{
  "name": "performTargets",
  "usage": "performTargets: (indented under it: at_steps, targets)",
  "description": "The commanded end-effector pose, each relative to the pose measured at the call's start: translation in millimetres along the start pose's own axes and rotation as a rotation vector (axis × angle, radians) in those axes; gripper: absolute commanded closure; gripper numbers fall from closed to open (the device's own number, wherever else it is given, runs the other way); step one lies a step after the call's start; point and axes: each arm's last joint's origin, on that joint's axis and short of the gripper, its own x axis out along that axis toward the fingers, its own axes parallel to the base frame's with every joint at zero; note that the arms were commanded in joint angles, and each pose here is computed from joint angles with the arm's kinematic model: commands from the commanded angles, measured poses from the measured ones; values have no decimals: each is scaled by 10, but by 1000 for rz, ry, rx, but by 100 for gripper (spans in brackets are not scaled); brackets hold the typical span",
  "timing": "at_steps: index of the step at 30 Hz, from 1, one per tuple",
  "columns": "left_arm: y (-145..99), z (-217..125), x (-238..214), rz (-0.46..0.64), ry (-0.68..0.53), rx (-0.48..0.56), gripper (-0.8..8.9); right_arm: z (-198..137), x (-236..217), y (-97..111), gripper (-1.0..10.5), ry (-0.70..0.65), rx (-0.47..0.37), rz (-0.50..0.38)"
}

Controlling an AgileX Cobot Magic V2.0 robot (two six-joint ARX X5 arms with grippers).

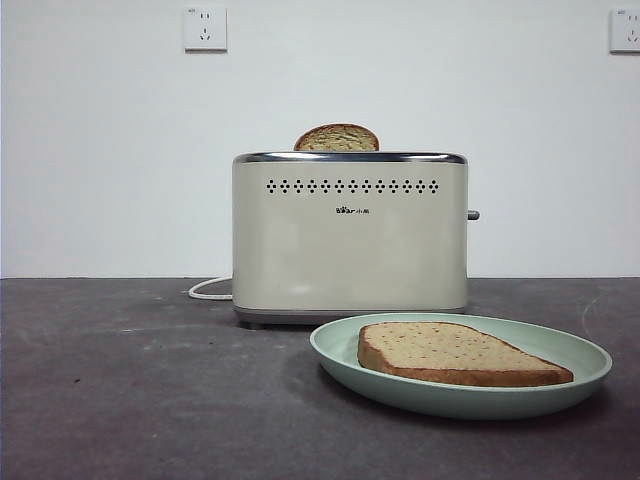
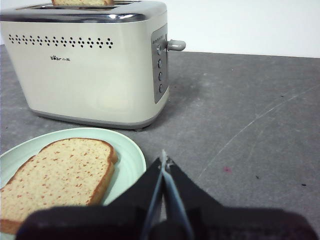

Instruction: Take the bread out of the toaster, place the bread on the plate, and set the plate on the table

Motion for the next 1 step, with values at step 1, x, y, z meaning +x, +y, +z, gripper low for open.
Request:
performTargets:
  at_steps: [1]
  targets:
    - [2,-33,10,4,8,-7,817,-49,13,1,945,18,6,0]
